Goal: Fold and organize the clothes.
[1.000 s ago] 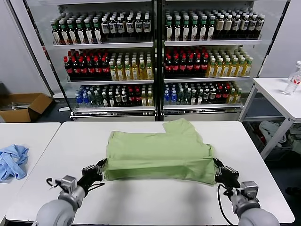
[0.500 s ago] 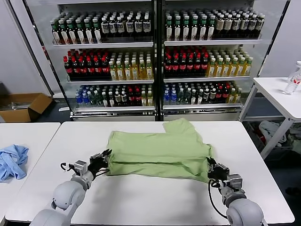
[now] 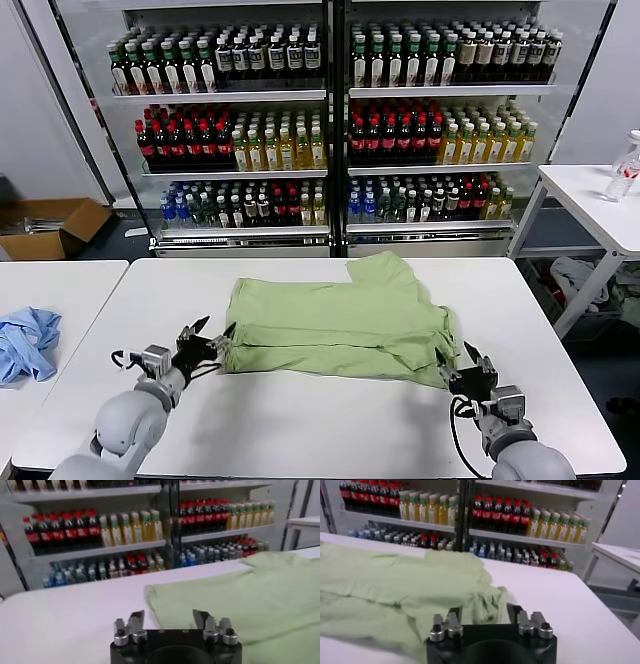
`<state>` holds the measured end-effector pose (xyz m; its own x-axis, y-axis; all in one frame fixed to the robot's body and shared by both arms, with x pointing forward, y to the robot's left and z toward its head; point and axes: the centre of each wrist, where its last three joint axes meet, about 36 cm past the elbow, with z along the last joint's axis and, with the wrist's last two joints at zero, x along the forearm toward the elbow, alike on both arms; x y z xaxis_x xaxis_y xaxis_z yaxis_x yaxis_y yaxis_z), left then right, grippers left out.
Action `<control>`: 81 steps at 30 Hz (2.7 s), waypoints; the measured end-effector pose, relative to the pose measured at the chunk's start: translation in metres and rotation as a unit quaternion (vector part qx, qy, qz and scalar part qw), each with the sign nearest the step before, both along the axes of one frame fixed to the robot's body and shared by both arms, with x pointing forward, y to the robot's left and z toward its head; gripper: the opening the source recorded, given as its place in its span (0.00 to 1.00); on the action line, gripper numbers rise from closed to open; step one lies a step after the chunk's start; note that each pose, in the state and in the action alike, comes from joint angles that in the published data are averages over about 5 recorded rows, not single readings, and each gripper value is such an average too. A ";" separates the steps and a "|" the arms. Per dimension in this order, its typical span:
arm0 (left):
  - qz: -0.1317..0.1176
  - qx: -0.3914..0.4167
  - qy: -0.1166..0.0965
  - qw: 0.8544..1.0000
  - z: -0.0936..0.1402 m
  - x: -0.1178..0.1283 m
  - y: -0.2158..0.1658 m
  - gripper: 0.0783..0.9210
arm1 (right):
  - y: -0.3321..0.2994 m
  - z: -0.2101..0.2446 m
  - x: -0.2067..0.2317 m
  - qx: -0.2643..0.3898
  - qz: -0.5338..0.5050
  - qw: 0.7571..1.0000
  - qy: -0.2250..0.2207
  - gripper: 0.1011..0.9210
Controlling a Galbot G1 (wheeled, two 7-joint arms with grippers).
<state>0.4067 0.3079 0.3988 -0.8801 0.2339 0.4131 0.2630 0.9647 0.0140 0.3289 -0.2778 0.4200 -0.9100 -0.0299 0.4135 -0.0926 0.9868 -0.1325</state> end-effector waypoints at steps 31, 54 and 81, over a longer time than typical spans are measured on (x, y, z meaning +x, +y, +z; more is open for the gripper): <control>0.009 0.022 0.091 0.996 -0.002 -0.034 -0.022 0.06 | 0.003 -0.023 -0.003 0.079 -0.009 0.997 0.025 0.02; 0.022 0.049 0.112 0.992 0.040 -0.123 0.002 0.01 | 0.025 -0.003 -0.102 0.056 0.016 0.998 0.026 0.02; -0.012 0.043 0.005 0.999 0.066 -0.051 -0.013 0.74 | 0.042 0.053 0.040 0.064 0.007 0.995 -0.071 0.86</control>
<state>0.3558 0.2948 0.4649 -0.8710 0.2173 0.4406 0.2858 0.9536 0.0946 0.3685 -0.2355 0.4732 -0.9584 -0.0865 0.2719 -0.0951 0.9953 -0.0185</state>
